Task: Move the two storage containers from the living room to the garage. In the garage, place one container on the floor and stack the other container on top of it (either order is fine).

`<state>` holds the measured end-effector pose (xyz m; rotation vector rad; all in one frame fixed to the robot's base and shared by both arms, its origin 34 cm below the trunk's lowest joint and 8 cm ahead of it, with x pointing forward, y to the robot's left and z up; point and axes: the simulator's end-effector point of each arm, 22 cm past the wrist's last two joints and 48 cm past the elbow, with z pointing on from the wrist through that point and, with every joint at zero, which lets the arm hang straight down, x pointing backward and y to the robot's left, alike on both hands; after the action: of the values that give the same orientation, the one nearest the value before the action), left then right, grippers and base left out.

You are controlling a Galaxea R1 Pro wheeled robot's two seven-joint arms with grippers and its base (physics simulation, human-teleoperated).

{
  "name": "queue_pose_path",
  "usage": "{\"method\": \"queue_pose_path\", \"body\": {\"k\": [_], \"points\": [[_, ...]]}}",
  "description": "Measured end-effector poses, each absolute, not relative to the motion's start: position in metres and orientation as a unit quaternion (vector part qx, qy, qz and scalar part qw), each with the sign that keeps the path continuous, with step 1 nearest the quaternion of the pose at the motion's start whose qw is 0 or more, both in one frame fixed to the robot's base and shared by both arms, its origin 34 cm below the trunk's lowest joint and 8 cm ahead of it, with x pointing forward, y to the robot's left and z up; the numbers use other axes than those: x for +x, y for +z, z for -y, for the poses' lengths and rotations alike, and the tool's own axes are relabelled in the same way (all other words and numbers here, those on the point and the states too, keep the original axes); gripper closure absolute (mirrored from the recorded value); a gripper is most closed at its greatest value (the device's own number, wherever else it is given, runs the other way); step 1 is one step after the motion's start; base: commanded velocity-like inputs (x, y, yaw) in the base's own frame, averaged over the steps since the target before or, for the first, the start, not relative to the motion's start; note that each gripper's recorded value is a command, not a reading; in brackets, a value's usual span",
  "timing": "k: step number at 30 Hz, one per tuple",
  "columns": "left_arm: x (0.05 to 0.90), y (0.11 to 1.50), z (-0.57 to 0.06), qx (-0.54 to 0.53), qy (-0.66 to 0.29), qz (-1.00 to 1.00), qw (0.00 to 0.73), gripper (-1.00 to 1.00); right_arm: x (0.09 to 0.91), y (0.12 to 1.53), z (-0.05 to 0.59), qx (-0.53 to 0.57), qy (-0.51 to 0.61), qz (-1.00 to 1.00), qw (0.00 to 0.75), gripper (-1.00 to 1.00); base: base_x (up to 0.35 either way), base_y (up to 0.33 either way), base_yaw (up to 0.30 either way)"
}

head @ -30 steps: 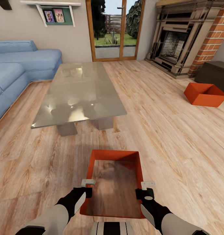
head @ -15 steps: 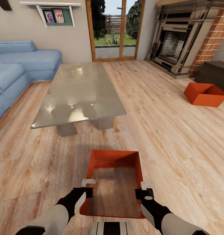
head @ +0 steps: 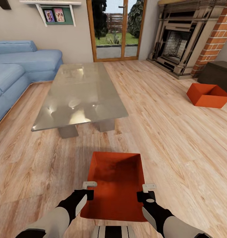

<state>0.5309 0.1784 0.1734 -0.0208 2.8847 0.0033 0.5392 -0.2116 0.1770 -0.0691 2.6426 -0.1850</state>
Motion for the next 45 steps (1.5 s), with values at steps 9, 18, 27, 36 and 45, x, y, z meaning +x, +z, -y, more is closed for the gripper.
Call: {"method": "queue_pose_path", "body": {"k": [9, 18, 27, 36, 45], "points": [[0.536, 0.193, -0.179, -0.007, 0.001, -0.992, 0.127, 1.00, 0.544, 0.197, 0.211, -0.025, -0.068, -0.967, 0.243, 1.00, 0.000, 0.000, 0.000], [0.540, 0.213, -0.179, -0.007, 0.001, -0.992, 0.127, 1.00, 0.548, 0.217, 0.211, -0.025, -0.068, -0.968, 0.242, 1.00, 0.000, 0.000, 0.000], [0.545, 0.233, -0.179, -0.007, 0.001, -0.992, 0.126, 1.00, 0.553, 0.236, 0.211, -0.025, -0.068, -0.968, 0.242, 1.00, 0.000, 0.000, 0.000], [0.549, 0.252, -0.178, -0.007, 0.001, -0.992, 0.126, 1.00, 0.557, 0.256, 0.212, -0.026, -0.068, -0.968, 0.241, 1.00, 0.000, 0.000, 0.000], [0.553, 0.272, -0.178, -0.006, 0.002, -0.992, 0.126, 1.00, 0.561, 0.275, 0.212, -0.025, -0.068, -0.968, 0.241, 1.00, 0.000, 0.000, 0.000]]}}
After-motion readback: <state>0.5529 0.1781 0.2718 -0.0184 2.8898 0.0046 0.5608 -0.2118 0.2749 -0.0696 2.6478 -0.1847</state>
